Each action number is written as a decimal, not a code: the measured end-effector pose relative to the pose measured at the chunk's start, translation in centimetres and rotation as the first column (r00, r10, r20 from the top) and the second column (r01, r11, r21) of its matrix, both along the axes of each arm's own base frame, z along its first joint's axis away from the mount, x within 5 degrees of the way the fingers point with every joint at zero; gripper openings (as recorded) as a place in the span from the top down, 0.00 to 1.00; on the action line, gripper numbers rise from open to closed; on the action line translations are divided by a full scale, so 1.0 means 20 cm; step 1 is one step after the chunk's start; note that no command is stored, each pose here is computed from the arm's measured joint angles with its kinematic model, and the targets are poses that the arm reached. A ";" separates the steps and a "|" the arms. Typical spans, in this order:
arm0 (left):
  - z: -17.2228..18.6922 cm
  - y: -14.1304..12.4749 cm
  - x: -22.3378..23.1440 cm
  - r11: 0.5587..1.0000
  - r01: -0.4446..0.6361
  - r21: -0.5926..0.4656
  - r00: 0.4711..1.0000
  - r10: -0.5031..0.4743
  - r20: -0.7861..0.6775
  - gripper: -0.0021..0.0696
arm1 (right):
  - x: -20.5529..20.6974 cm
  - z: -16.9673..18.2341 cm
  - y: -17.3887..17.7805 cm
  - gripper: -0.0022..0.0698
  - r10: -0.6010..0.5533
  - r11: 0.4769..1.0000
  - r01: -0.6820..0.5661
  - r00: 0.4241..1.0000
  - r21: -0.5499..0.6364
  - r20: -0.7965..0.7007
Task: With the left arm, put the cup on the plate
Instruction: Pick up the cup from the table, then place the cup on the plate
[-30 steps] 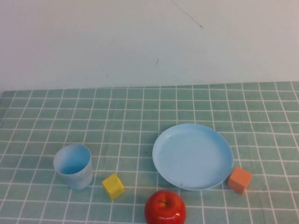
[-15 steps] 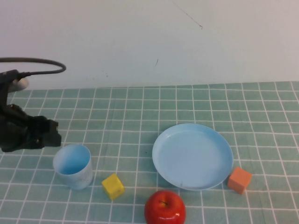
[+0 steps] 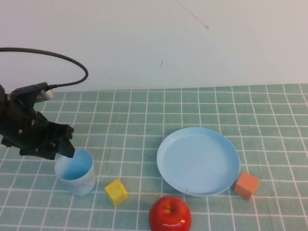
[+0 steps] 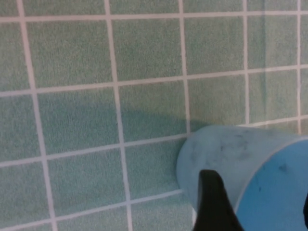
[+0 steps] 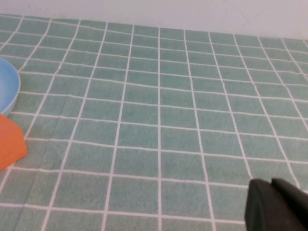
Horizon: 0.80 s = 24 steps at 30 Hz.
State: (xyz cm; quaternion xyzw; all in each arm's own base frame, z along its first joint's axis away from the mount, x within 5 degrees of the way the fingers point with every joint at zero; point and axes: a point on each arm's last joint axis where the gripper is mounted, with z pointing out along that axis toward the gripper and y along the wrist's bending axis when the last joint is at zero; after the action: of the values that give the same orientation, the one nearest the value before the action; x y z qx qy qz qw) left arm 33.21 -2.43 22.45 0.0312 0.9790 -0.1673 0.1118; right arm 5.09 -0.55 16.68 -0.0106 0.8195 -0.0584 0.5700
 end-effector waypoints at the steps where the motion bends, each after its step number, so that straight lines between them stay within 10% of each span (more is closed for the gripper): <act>1: -0.01 0.00 0.01 1.000 -0.001 0.003 1.000 0.001 -0.004 0.46 | 0.00 0.00 0.00 0.97 0.000 1.000 0.000 1.000 0.000 0.000; 11: -0.15 0.00 0.05 1.000 -0.030 -0.009 0.997 0.029 -0.072 0.92 | 0.00 0.00 0.00 0.97 0.000 1.000 0.000 1.000 0.000 0.000; 24: 0.06 -0.38 0.11 0.987 0.153 -0.059 0.986 -0.149 0.069 0.96 | 0.00 0.00 0.00 0.97 0.000 1.000 0.000 1.000 0.000 0.000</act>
State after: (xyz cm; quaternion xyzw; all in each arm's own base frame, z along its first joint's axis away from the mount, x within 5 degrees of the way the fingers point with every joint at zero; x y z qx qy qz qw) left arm 35.45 -10.03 23.66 0.1069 0.9639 -0.2056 0.1314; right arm 5.09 -0.55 16.68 -0.0106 0.8195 -0.0584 0.5700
